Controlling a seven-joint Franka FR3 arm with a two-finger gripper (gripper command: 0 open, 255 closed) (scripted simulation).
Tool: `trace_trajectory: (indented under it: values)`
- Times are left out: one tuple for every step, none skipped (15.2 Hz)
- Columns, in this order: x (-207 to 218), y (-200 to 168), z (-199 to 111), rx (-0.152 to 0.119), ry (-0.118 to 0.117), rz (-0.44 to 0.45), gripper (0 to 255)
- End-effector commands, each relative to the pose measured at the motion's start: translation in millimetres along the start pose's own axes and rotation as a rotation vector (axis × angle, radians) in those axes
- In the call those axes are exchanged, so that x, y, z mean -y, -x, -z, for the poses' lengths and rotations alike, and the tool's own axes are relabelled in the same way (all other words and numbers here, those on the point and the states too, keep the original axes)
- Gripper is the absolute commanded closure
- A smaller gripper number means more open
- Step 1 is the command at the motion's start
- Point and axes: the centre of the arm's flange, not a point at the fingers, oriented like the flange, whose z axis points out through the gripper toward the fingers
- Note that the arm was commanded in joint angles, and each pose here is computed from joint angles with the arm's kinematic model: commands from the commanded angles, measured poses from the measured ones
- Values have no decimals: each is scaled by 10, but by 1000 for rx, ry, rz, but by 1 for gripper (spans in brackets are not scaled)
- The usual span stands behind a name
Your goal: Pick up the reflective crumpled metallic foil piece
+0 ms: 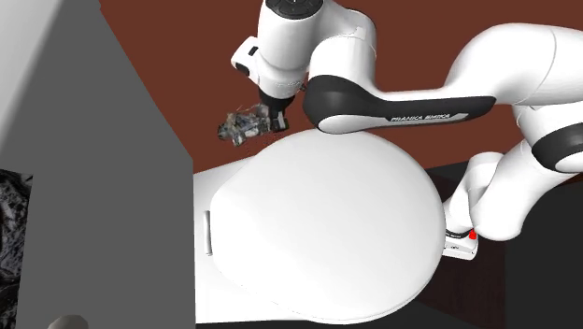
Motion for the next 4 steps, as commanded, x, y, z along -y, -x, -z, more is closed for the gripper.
trace_trajectory:
  values:
    - [-61,5,118,-3,6,-5,255]
    - [-76,1,168,-3,6,-5,255]
    - [-79,1,176,-3,6,-5,255]
    - [-79,0,176,-3,6,-5,255]
